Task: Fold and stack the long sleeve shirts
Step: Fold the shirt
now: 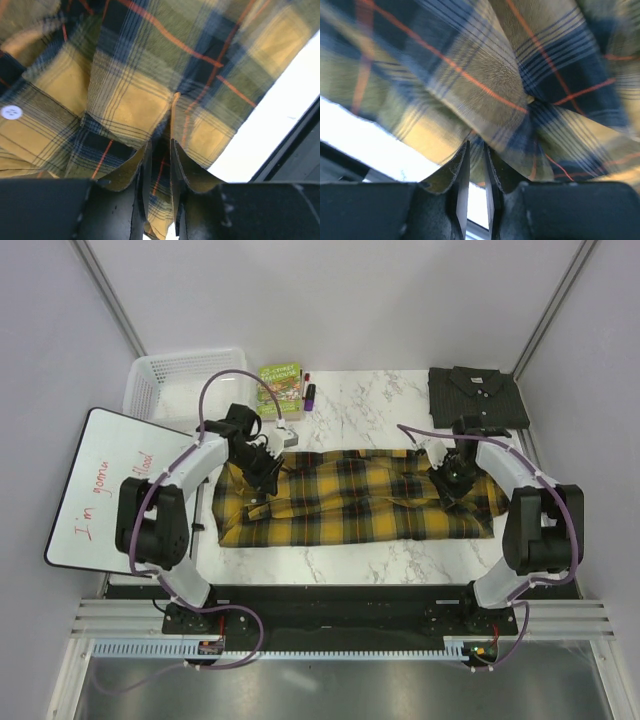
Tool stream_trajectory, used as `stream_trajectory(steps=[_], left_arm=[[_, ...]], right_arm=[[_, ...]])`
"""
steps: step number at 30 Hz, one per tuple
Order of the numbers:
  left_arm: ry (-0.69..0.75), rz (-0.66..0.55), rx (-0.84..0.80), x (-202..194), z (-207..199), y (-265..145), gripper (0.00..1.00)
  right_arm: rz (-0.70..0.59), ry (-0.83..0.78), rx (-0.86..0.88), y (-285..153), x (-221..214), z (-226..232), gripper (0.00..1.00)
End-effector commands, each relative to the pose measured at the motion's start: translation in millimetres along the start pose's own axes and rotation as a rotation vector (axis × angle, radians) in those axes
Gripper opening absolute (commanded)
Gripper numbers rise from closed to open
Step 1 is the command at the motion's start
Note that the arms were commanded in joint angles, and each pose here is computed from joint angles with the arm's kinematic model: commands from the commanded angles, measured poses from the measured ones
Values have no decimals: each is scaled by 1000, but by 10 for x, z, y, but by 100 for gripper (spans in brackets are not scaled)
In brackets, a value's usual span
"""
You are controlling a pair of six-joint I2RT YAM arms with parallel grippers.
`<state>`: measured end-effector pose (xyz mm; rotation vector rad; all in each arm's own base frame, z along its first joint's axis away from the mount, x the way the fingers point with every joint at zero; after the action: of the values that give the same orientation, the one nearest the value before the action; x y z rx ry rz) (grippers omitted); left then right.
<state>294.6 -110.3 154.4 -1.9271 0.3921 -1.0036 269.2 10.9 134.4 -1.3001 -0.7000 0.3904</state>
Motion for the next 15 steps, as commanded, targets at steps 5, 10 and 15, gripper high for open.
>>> stream_trajectory(steps=[5, 10, 15], left_arm=[[-42, 165, 121, -433, 271, 359, 24], [7, 287, 116, -869, 170, 430, 23], [32, 358, 77, -1136, -97, 426, 23]], right_arm=[[106, 58, -186, 484, -121, -367, 23], [103, 33, -209, 427, -78, -410, 25], [91, -11, -260, 167, -85, -384, 28]])
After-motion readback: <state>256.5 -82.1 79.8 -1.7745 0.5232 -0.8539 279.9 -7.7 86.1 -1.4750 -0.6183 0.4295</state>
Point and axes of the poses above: each gripper's point midway between its finger pads, its own y axis out along the fingers, its own z axis along the line the jaws close on, x = y × z, the point moved 7 cm from there along -y, back along the fingers, and after that the axes turned 2 degrees about -y, right-handed, at the moved point
